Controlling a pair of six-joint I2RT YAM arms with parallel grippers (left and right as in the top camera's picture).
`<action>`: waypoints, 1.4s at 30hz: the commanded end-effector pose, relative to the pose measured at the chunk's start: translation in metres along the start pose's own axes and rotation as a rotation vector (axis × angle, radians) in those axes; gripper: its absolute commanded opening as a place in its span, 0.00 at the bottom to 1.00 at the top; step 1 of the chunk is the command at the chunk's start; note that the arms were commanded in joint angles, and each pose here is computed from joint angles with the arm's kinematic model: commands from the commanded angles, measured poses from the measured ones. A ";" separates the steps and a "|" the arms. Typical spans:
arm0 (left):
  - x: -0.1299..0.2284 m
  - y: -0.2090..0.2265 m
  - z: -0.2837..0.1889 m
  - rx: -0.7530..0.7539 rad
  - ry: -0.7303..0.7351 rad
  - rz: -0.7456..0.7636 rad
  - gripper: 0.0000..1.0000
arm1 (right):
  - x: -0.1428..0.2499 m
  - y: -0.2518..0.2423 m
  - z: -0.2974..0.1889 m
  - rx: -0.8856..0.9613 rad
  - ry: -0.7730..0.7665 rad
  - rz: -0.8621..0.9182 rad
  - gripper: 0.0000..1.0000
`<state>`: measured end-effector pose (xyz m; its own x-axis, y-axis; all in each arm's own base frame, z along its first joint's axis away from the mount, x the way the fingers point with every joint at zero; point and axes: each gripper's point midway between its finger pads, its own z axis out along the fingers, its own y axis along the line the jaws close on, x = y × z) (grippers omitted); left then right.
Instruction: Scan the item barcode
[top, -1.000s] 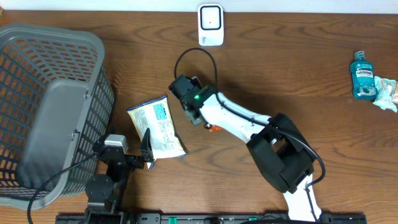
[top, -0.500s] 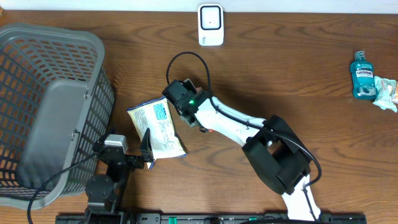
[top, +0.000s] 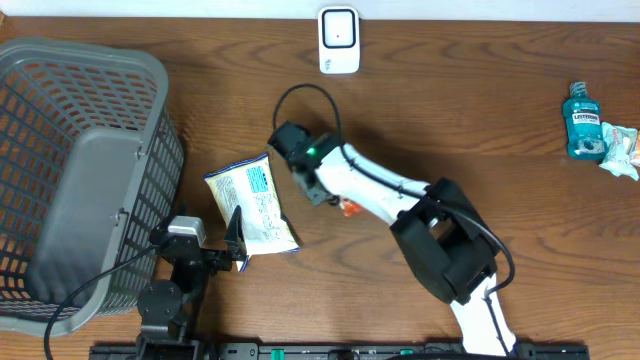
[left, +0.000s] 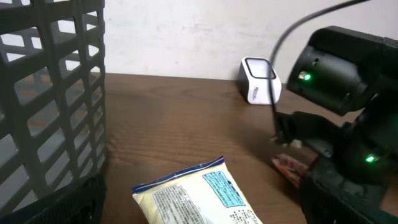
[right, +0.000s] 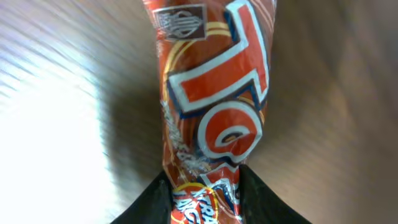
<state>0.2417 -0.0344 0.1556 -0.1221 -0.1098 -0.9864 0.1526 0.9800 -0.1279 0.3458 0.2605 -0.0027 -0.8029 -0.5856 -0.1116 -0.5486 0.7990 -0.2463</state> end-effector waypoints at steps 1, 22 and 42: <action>0.015 0.003 0.002 -0.008 0.036 -0.009 0.98 | 0.070 0.012 0.056 -0.206 0.300 0.068 0.27; 0.015 0.003 0.002 -0.008 0.036 -0.009 0.98 | 0.040 -0.014 -0.045 -1.374 -0.046 0.174 0.01; 0.015 0.003 0.002 -0.008 0.036 -0.009 0.98 | 0.059 -0.009 -0.118 -1.574 -0.473 -0.175 0.01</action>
<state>0.2418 -0.0343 0.1557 -0.1216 -0.1094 -0.9865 0.1524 0.9801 -0.1275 0.2716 0.2303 0.1006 -0.7903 -0.4802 -0.3805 -0.4222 -0.0232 0.9062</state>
